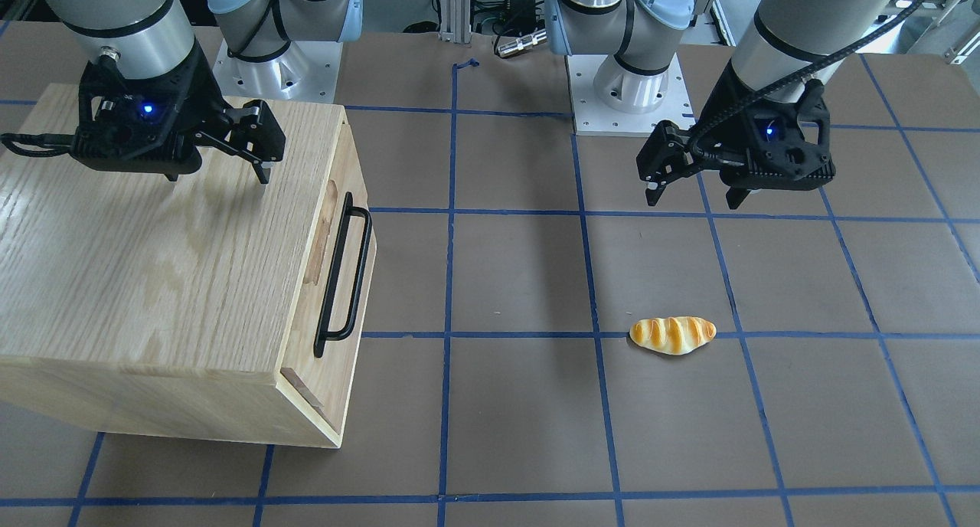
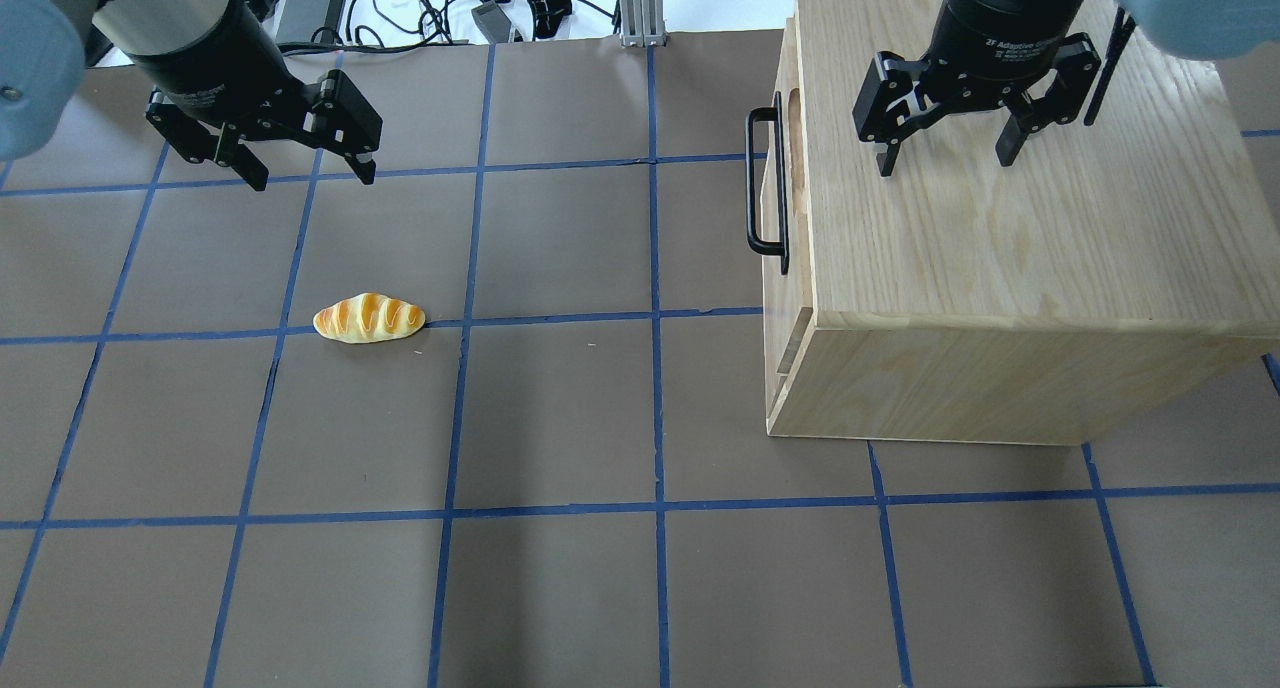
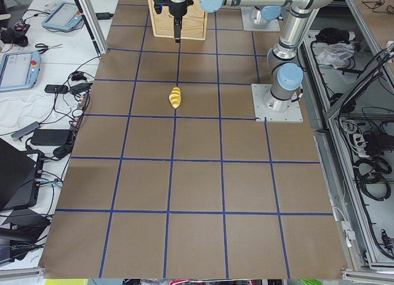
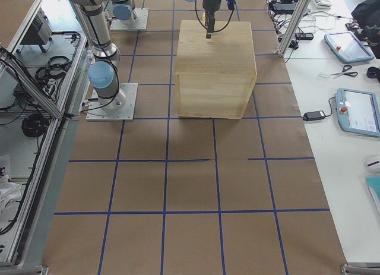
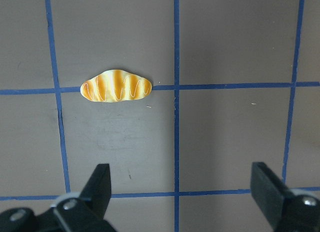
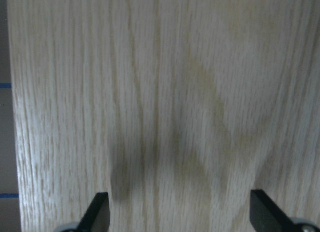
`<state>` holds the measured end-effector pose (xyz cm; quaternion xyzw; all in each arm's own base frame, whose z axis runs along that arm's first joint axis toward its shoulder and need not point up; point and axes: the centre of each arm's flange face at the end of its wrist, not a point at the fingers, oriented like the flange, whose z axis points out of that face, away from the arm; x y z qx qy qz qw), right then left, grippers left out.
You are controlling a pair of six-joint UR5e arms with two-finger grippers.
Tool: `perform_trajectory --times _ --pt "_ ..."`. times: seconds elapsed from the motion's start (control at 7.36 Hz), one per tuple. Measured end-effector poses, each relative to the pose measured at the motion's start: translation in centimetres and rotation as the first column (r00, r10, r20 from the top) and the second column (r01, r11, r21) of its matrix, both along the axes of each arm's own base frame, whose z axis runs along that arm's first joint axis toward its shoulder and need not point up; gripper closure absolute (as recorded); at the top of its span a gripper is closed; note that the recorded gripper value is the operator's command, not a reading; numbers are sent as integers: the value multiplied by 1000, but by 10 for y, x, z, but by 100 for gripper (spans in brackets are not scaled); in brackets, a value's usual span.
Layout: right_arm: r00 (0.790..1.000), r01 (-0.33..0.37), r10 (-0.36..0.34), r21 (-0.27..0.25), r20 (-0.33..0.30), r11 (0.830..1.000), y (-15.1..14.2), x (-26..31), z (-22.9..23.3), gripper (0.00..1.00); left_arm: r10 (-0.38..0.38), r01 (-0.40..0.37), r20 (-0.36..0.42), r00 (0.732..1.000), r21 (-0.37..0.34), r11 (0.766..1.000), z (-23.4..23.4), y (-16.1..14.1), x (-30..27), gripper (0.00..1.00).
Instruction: Open upper drawer
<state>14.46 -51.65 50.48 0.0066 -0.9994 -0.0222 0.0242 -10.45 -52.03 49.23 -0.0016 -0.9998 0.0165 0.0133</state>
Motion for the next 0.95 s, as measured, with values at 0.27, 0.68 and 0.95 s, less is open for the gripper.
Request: perform_trajectory --times 0.27,0.68,0.95 --pt "1000 0 0 0 0 1000 0 0 0 0 0 0 -2 1000 4 1000 -3 3 0 0" --pt "1000 -1 1 0 0 1000 0 0 0 0 0 0 -2 1000 -2 1000 0 5 0 0" --pt "1000 -1 1 0 0 1000 0 0 0 0 0 0 3 1000 -5 1000 4 11 0 0"
